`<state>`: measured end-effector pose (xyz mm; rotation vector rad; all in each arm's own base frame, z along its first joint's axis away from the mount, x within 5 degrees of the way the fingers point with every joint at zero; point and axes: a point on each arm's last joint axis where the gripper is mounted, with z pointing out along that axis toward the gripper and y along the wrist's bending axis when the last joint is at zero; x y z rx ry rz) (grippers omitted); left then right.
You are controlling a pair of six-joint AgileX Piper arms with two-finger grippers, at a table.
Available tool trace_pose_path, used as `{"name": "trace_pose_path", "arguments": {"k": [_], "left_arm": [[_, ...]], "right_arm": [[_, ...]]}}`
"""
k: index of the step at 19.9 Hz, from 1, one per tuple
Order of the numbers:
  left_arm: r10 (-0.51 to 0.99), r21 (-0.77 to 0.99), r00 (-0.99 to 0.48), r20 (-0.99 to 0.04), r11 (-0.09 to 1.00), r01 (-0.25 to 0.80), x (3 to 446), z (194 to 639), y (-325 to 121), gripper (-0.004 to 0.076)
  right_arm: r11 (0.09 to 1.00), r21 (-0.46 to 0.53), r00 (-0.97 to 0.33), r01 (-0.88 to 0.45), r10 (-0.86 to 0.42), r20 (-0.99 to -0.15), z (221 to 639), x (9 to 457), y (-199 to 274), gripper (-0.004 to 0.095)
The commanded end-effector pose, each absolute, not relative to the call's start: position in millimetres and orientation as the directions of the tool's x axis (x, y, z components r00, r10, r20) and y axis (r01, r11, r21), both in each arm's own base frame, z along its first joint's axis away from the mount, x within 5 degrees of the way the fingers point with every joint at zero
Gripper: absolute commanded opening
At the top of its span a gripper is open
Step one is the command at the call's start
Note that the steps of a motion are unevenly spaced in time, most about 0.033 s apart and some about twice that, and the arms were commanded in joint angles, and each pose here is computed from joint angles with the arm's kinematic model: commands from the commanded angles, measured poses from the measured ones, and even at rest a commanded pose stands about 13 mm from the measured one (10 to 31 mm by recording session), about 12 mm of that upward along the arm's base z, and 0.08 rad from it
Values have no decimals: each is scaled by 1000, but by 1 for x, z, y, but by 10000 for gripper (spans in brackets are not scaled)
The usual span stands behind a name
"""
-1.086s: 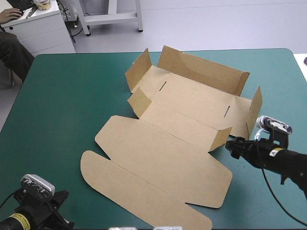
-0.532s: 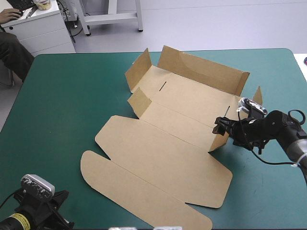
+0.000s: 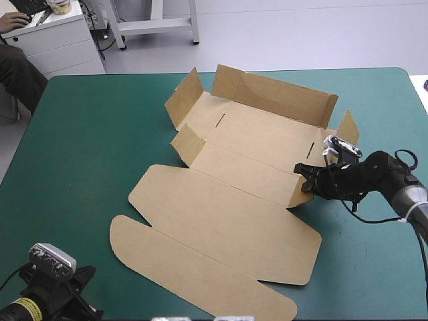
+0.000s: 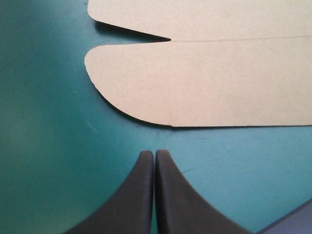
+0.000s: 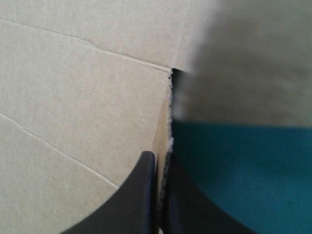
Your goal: Fold the box
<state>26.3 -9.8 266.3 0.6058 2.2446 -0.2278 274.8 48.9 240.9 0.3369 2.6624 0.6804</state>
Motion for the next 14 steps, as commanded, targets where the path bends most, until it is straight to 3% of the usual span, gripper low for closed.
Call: {"name": "trace_pose_path", "arguments": {"k": [1, 7, 10, 14], "left_arm": [[326, 25, -535, -779, 869, 493, 31, 277, -13, -10], [331, 29, -532, -779, 868, 496, 31, 277, -13, -10], [333, 36, -529, -780, 869, 494, 31, 278, -12, -10], [269, 27, -425, -864, 869, 495, 30, 305, -12, -10]], "right_arm": [[859, 508, -878, 67, 292, -378, 259, 278, 50, -18], [892, 434, -877, -124, 106, -469, 267, 279, 51, -19], [882, 385, -831, -272, -14, -557, 298, 288, 54, -19], [845, 270, -707, -462, -166, -688, 363, 295, 58, -20]]}}
